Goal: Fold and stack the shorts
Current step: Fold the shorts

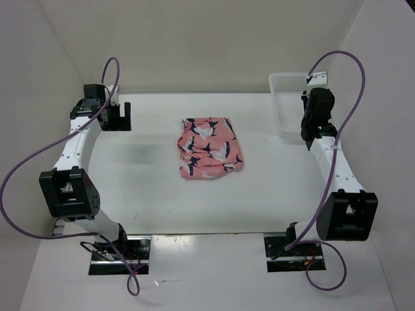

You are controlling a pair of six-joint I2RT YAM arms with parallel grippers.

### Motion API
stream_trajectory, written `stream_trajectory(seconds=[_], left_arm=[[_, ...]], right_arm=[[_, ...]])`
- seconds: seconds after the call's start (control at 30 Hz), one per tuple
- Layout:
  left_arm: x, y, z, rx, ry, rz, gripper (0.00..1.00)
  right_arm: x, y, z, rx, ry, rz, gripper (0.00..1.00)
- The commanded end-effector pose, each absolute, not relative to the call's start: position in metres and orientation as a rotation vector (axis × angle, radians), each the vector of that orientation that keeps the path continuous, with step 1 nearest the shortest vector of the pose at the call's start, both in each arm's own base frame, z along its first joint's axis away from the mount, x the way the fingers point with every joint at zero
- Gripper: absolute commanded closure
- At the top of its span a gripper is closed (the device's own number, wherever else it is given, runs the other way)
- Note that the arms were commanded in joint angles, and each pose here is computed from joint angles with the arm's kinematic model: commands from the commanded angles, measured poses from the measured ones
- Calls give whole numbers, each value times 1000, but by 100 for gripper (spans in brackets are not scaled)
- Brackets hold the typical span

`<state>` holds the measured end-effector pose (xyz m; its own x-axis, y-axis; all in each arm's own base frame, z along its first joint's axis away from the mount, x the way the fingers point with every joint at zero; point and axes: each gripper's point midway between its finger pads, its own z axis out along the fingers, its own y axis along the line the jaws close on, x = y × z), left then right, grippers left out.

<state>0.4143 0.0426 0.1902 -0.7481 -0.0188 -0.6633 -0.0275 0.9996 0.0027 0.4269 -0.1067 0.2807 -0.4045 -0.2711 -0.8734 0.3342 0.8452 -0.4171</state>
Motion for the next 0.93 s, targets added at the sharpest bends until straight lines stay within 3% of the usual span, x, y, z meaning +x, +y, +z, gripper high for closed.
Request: stream_trajectory(seconds=[0.0, 0.9], left_arm=[[413, 40, 207, -16, 2348, -10, 0], [406, 32, 193, 3, 2352, -58, 0]], right_arm=[[416, -107, 309, 76, 1776, -650, 57], [397, -96, 279, 42, 1833, -586, 52]])
